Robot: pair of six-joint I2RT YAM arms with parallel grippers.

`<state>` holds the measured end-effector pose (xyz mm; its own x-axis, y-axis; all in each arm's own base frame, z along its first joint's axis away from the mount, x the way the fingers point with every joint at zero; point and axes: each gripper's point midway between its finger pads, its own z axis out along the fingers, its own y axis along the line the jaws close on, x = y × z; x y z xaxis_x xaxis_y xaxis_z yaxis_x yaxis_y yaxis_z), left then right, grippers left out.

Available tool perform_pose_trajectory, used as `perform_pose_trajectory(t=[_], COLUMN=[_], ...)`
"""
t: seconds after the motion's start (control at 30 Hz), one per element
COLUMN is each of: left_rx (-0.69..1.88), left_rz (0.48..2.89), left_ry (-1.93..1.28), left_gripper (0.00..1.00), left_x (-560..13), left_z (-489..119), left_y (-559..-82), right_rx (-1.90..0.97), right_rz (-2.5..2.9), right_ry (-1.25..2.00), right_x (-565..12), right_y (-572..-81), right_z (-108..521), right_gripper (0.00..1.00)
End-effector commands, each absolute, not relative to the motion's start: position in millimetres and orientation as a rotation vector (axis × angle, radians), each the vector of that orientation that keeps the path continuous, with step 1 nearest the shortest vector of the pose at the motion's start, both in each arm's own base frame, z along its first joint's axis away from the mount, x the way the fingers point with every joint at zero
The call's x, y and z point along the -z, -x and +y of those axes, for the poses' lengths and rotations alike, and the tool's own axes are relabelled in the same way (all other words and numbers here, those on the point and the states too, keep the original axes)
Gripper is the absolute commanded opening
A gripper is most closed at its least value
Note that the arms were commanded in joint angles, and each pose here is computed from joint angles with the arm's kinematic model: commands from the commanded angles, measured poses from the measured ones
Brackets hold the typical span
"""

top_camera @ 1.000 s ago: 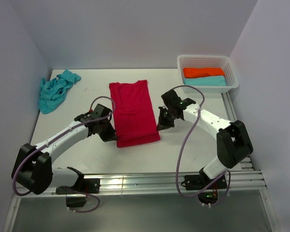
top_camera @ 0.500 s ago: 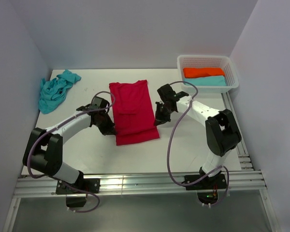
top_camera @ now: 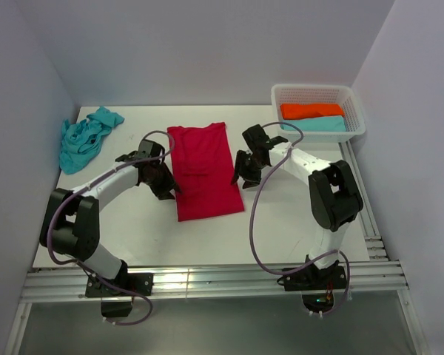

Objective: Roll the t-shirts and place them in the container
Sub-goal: Roll the tshirt

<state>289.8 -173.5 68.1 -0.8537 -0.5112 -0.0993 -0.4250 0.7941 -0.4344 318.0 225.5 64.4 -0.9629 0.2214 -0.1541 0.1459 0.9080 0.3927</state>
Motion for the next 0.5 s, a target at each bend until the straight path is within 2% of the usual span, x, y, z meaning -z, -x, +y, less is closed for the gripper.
perform_pose_trajectory(t=[0.0,0.03,0.13,0.23,0.33,0.37,0.47], left_rx=[0.625,0.628,0.611,0.580,0.615,0.640,0.746], left_rz=[2.723,2.718,2.678,2.631,2.616,2.614,2.596], left_ry=[0.693,0.686,0.660,0.607,0.558,0.547,0.515], left_gripper=[0.48,0.57,0.56,0.55,0.47,0.45,0.31], left_x=[-81.8,-83.3,-95.9,-111.8,-115.7,-115.4,-114.9], left_z=[-174.2,-173.6,-167.8,-161.7,-163.7,-166.4,-178.7], left_y=[-305.3,-306.5,-315.3,-319.7,-314.6,-312.2,-306.0], right_rx=[-0.621,-0.628,-0.642,-0.671,-0.756,-0.819,-0.885], right_rz=[2.742,2.729,2.674,2.629,2.632,2.634,2.656], right_ry=[-0.309,-0.310,-0.306,-0.260,-0.231,-0.211,-0.211], right_x=[-92.6,-96.4,-110.6,-123.3,-124.9,-123.8,-114.0], right_y=[-345.0,-346.9,-351.2,-348.3,-338.5,-332.9,-327.6], right_z=[229.5,228.9,225.7,224.0,231.2,238.3,246.1], right_gripper=[0.63,0.64,0.63,0.55,0.34,0.19,0.08])
